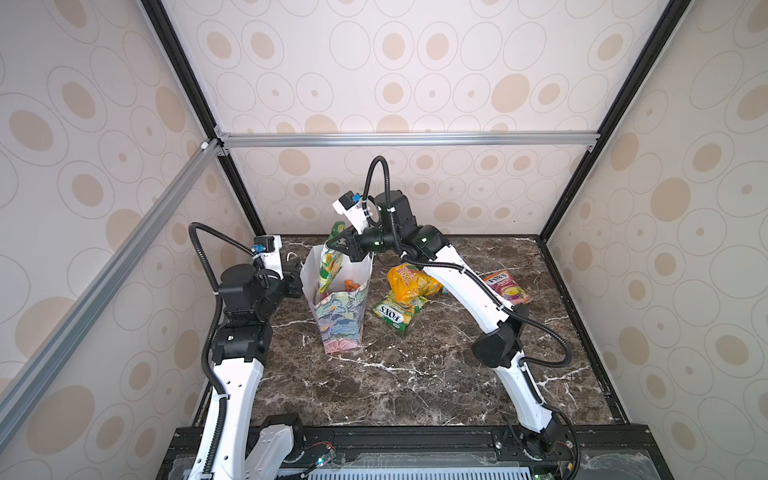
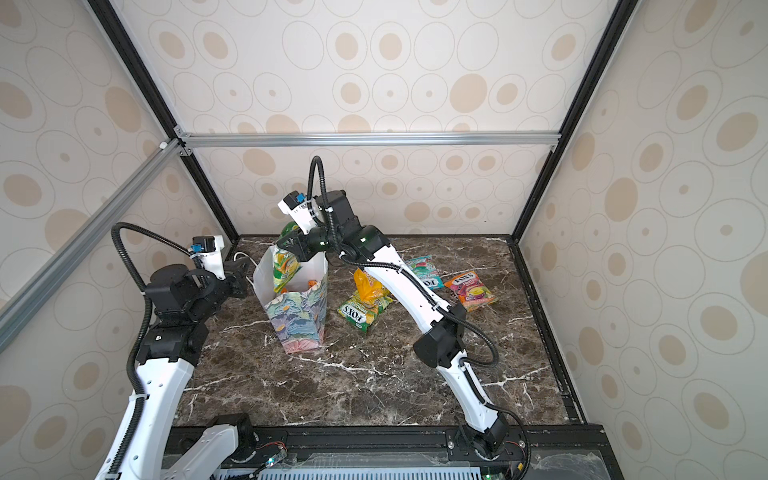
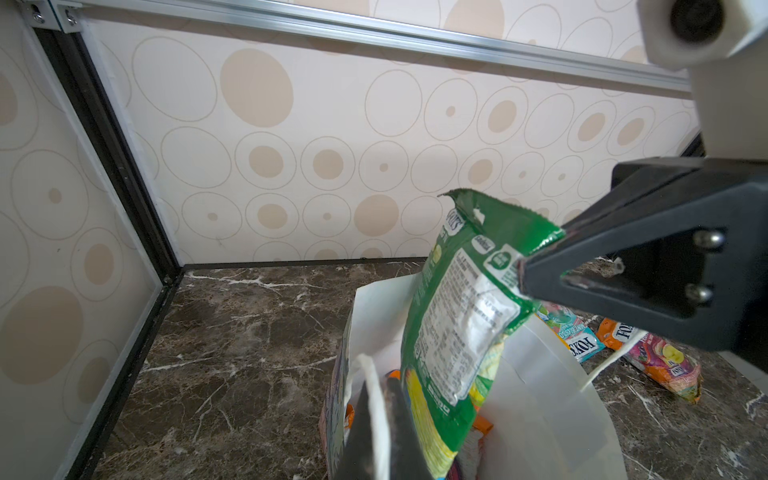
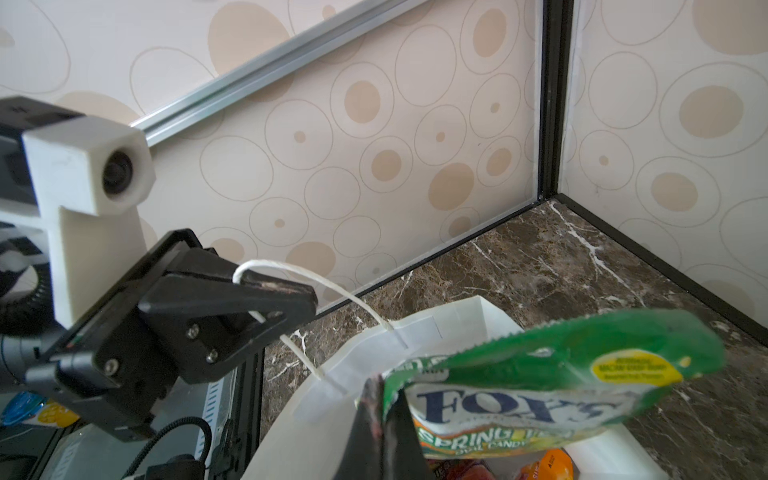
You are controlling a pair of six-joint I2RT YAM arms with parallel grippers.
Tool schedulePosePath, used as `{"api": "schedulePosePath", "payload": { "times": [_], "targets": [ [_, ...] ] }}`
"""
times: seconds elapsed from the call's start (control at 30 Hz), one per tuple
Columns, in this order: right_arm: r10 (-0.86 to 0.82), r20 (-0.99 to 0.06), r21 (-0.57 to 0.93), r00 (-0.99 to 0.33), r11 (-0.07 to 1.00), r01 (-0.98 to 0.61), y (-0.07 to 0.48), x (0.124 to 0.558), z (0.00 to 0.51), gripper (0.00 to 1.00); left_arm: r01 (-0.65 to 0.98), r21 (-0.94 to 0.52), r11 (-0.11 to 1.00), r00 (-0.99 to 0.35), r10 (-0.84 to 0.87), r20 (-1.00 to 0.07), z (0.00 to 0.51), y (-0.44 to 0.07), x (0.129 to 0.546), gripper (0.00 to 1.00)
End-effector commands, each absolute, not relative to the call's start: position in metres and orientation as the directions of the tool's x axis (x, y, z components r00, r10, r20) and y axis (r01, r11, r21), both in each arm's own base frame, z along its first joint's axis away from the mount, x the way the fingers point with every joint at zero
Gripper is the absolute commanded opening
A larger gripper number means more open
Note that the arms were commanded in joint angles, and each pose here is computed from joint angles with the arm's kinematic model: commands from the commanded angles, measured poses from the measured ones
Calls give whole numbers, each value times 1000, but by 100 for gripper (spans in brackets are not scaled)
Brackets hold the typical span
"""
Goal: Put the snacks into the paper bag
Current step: 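Lower the green packet into the white bag and open the right gripper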
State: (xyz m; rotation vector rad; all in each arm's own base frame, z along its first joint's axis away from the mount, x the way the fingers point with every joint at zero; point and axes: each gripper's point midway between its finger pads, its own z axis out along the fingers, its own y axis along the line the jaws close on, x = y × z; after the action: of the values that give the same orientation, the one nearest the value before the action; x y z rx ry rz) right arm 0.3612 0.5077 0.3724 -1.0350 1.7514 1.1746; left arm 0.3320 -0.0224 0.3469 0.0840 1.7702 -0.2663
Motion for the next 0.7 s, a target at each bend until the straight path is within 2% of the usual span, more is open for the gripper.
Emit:
{"api": "schedulePosePath", "payload": {
  "times": [0.0, 0.2, 0.5, 0.67],
  "targets": [
    [-219, -932, 251, -289, 186, -950, 513, 346, 381, 0, 204, -97, 974, -148, -67, -987, 369, -20, 331, 0],
    [-237, -924, 262, -300, 180, -948, 520, 344, 370, 0, 203, -96, 974, -149, -66, -987, 369, -20, 330, 0],
    [-260, -924, 268, -281, 88, -960, 541, 320, 359, 0, 196, -92, 976, -149, -63, -987, 369, -18, 330, 0],
    [-284, -907, 288, -312, 124, -949, 541, 323, 348, 0, 201, -89, 976, -142, -61, -988, 371, -19, 329, 0]
  ]
}}
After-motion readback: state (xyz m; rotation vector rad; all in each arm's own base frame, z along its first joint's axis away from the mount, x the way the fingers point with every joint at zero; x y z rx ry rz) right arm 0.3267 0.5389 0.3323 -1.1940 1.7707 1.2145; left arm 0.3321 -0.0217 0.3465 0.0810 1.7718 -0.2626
